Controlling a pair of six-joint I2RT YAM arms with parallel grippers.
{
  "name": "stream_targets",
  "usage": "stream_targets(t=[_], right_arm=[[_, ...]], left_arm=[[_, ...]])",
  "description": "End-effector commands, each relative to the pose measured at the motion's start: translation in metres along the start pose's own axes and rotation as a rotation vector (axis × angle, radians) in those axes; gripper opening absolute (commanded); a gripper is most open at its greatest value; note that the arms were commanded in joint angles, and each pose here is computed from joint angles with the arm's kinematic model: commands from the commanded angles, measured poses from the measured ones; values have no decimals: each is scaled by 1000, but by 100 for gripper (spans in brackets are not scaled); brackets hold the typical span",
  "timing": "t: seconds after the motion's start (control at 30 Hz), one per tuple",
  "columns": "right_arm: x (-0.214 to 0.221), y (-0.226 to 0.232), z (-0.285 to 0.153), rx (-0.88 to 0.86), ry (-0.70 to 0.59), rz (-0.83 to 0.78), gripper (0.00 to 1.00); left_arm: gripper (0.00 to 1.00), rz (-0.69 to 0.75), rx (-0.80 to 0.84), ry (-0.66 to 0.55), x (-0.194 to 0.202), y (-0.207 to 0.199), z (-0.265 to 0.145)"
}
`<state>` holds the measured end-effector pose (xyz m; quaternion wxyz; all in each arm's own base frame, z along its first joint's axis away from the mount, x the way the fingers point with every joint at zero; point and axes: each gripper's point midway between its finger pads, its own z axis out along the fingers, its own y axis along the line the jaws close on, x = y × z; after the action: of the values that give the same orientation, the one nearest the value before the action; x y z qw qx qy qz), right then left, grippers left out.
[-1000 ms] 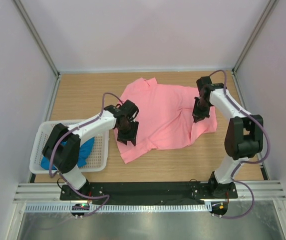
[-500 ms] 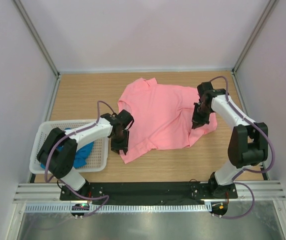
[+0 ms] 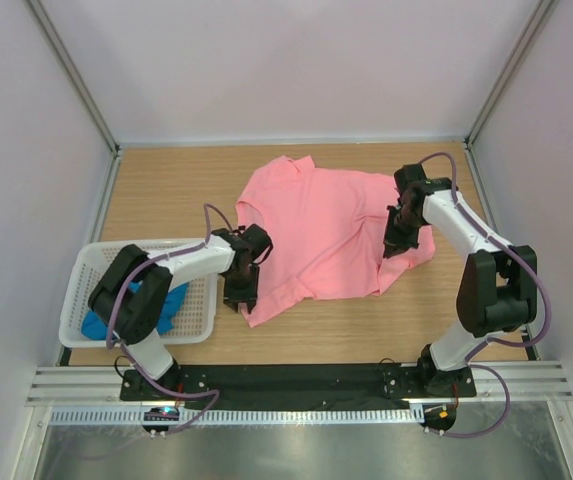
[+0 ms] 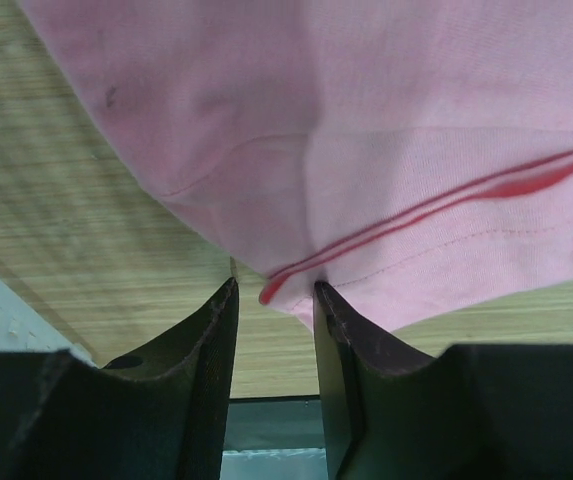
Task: Fold and stack the t-shirts
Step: Flatten the tshirt out
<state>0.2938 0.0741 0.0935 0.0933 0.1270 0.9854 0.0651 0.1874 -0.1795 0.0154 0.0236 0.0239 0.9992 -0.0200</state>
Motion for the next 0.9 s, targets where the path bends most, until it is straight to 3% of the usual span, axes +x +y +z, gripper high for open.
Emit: stream_targets(t=[0.0,0.33,0.6,0.87], right_arm=[[0,3,-11,-24,-40,-29,1],[-2,1,-12,-12,-48,-32,1],[0,0,-11,-8,-46,-25,1],[3,-2,-11,-3,-45,-25,1]], left_arm=[[37,26,-7,-38,-14,-4,0],[25,16,21,-43,-10,-6,-5],[24,20,26,-54,-11,-10,-15],[13,35,23,-51,-9,-13,-14]])
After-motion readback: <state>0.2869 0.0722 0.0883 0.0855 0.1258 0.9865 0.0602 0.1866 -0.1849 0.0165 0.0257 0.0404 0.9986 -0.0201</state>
